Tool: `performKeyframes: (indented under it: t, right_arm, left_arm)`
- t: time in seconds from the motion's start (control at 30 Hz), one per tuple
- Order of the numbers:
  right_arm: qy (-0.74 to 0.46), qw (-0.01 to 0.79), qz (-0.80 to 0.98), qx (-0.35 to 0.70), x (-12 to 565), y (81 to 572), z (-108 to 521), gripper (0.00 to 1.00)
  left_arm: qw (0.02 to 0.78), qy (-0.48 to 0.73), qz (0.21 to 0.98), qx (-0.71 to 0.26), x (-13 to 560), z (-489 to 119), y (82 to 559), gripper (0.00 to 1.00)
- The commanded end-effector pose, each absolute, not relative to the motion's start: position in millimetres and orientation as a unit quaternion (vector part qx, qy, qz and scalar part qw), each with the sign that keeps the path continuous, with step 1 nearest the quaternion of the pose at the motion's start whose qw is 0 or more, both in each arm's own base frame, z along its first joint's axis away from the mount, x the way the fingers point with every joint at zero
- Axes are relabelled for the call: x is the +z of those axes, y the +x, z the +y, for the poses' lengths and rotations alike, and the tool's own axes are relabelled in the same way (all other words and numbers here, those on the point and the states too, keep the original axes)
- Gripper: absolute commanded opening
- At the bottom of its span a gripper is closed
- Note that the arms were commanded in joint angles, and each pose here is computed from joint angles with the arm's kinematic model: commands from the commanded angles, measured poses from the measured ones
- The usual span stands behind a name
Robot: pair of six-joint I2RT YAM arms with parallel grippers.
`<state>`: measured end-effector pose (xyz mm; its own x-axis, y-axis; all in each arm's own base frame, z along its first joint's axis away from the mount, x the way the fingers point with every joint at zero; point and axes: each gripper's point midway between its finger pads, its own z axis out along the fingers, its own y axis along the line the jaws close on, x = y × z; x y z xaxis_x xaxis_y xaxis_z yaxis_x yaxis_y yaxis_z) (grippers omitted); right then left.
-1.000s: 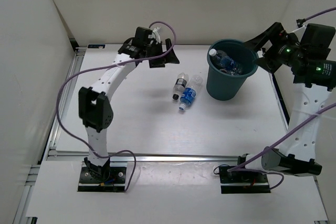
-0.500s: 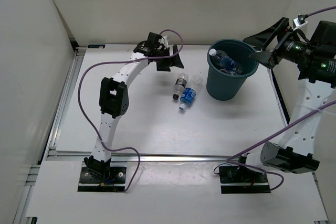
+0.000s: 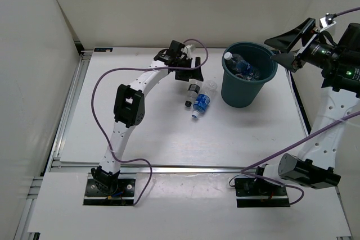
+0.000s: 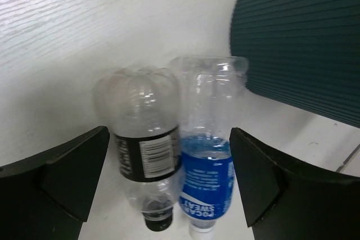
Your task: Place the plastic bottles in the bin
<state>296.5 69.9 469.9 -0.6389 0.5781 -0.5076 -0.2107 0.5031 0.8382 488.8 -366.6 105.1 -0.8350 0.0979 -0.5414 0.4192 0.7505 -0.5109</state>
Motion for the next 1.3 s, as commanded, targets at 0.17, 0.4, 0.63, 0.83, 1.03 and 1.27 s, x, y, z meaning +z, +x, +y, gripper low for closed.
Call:
performKeyframes:
  t: [0.17,0.4,0.63,0.83,1.03,1.27]
  right_arm:
    - [0.1,0.433,0.753,0.484,481.5,298.3,63.4,1.0]
    - [0.095,0.429,0.756,0.485,477.0,295.4,64.8,1.0]
    - [0.098,0.421,0.761,0.484,470.4,294.5,64.7,1.0]
    - [0.117,0.408,0.767,0.481,460.4,296.9,62.5,1.0]
    - [0.124,0.407,0.771,0.474,456.6,297.8,60.6,1.0]
    - [0.132,0.406,0.775,0.466,450.5,300.3,57.8,1.0]
  left_arm:
    - [0.227,0.132,0.91,-0.32,73.6,-351.8,497.5,0.99]
    - [0.213,0.137,0.904,-0.343,68.9,-361.5,495.4,0.98]
    - [0.195,0.148,0.902,-0.355,60.5,-373.2,484.1,0.91]
    - [0.196,0.15,0.907,-0.34,61.4,-371.4,479.6,0.55]
    - [0.35,0.07,0.892,-0.278,159.5,-320.7,552.4,0.46]
    - [0.56,-0.03,0.747,-0.357,380.9,-286.4,577.7,0.39]
